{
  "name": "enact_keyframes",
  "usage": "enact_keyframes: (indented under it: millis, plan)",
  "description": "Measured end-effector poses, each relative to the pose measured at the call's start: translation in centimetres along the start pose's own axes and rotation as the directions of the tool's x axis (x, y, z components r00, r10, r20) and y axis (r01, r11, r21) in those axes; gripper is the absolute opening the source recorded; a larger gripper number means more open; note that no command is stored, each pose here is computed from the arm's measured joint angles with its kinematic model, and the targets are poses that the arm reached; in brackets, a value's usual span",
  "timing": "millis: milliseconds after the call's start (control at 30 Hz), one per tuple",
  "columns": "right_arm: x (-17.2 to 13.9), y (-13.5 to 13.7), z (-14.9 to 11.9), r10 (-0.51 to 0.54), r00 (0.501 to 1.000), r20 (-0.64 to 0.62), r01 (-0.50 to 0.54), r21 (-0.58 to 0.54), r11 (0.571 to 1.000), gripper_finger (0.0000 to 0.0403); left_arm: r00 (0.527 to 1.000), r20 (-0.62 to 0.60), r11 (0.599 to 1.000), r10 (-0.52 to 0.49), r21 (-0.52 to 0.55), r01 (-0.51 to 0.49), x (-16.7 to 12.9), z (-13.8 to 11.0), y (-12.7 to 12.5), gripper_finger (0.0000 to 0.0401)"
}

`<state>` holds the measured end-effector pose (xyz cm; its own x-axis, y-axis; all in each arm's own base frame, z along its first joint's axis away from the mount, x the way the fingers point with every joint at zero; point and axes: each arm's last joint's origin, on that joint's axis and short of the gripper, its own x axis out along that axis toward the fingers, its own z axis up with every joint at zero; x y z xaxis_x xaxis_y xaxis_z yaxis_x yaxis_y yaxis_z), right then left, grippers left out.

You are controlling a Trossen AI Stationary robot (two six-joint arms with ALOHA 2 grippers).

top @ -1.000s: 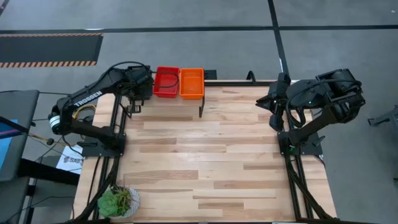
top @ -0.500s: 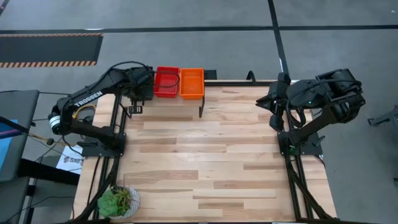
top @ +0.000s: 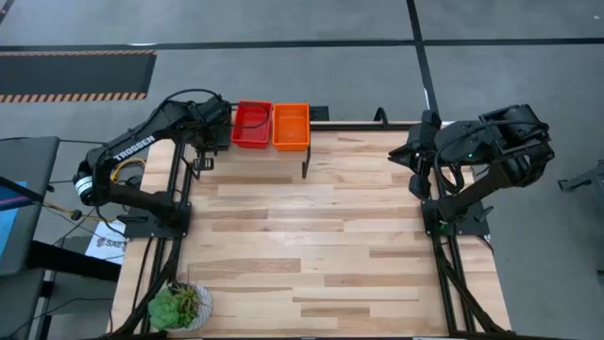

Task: Stack baskets on shelf by color
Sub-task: Stack the black bin on top of the other black bins on the shelf

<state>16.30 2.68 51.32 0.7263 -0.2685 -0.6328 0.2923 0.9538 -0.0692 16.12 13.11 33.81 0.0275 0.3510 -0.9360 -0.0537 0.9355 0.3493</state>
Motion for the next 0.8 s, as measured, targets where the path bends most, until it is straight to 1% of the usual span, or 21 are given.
enact_keyframes:
  millis: [133, 233, 400, 500, 700, 800]
  plan:
    - [0.00, 0.00, 0.00, 0.000, 1.000, 0.000, 0.000, 0.000, 1.000, 0.0069, 1.000, 0.003, 1.000, 0.001, 0.002, -0.001, 0.00, 0.03, 0.02, 0.0000]
    - [0.00, 0.00, 0.00, 0.000, 1.000, 0.000, 0.000, 0.000, 1.000, 0.0069, 1.000, 0.016, 0.999, -0.017, 0.027, 0.017, 0.00, 0.06, -0.04, 0.0000]
    - [0.00, 0.00, 0.00, 0.000, 1.000, 0.000, 0.000, 0.000, 1.000, 0.0069, 1.000, 0.022, 0.998, -0.015, 0.056, 0.014, 0.01, 0.12, -0.01, 0.0005]
    - [0.00, 0.00, 0.00, 0.000, 1.000, 0.000, 0.000, 0.000, 1.000, 0.0069, 1.000, 0.019, 0.998, -0.007, 0.062, 0.006, 0.02, 0.12, 0.02, 0.0027]
    - [0.00, 0.00, 0.00, 0.000, 1.000, 0.000, 0.000, 0.000, 1.000, 0.0069, 1.000, 0.004, 0.998, 0.027, 0.064, -0.027, -0.06, 0.11, 0.17, 0.0094]
    - [0.00, 0.00, 0.00, 0.000, 1.000, 0.000, 0.000, 0.000, 1.000, 0.0069, 0.999, 0.018, 0.998, 0.037, 0.053, -0.037, -0.55, 0.14, 0.36, 0.0123]
